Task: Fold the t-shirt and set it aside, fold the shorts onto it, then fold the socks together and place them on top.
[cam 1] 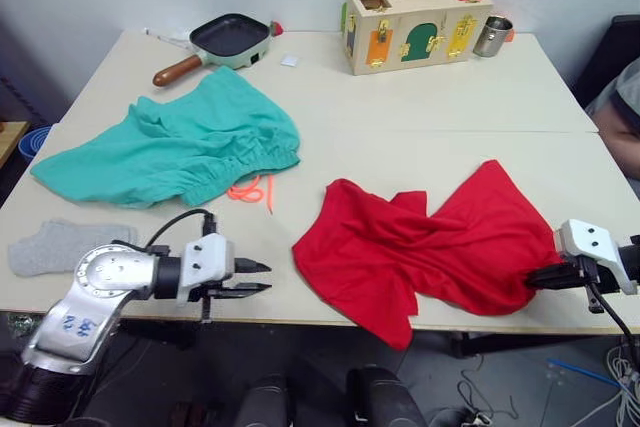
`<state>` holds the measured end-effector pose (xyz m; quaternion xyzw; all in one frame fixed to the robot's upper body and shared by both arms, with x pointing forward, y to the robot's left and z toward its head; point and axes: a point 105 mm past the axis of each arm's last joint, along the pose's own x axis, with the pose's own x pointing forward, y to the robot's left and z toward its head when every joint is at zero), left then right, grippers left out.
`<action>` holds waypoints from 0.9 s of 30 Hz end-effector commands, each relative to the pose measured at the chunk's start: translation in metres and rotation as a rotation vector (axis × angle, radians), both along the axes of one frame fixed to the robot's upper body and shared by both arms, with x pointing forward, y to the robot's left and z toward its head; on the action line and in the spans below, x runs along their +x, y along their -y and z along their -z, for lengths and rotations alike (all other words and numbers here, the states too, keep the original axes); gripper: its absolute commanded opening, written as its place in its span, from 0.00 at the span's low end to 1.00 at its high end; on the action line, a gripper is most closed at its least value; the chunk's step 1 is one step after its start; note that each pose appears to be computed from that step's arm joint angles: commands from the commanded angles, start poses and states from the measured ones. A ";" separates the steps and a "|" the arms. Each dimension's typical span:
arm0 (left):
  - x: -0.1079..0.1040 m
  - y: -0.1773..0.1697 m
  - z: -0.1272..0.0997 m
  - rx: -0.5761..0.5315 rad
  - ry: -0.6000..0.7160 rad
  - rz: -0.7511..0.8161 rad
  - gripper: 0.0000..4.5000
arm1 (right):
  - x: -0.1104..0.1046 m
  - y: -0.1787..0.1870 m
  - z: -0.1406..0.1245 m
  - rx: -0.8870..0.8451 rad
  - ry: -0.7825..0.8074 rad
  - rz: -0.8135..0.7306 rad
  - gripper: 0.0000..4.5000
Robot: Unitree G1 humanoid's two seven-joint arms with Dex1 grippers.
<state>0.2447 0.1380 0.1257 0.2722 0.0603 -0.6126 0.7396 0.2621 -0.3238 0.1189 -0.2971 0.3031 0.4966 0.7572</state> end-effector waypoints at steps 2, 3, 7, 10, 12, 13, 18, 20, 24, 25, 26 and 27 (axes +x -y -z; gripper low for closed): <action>0.000 0.030 0.002 -0.019 0.062 0.095 0.62 | -0.002 0.005 -0.010 0.006 0.028 0.014 0.00; 0.000 0.035 0.004 -0.016 0.062 0.114 0.68 | -0.002 0.005 -0.010 0.011 0.027 0.019 0.00; 0.006 0.064 0.006 -0.049 0.071 0.183 0.68 | -0.010 0.008 -0.007 0.019 0.011 0.034 0.00; 0.008 0.079 0.015 -0.016 0.089 0.243 0.68 | -0.019 0.009 -0.006 0.021 -0.011 0.042 0.00; 0.009 0.085 0.021 0.002 0.085 0.271 0.68 | -0.024 0.010 -0.007 0.026 -0.024 0.054 0.00; 0.009 0.087 0.023 0.005 0.075 0.283 0.68 | -0.025 0.011 -0.007 0.027 -0.027 0.062 0.00; -0.001 0.101 0.031 0.029 0.028 0.407 0.68 | -0.033 0.013 -0.008 0.030 -0.040 0.084 0.00; -0.004 0.109 0.032 0.027 0.020 0.440 0.68 | -0.036 0.013 -0.008 0.035 -0.041 0.092 0.00; -0.004 0.126 0.034 0.022 0.039 0.455 0.68 | -0.041 0.012 -0.006 0.045 -0.046 0.103 0.00; -0.003 0.129 0.036 0.027 0.045 0.451 0.68 | -0.043 0.012 -0.005 0.047 -0.048 0.104 0.00; -0.002 0.131 0.038 0.034 0.052 0.446 0.68 | -0.043 0.011 -0.005 0.048 -0.048 0.105 0.00; -0.003 0.133 0.040 0.037 0.050 0.449 0.68 | -0.044 0.011 -0.004 0.051 -0.048 0.107 0.00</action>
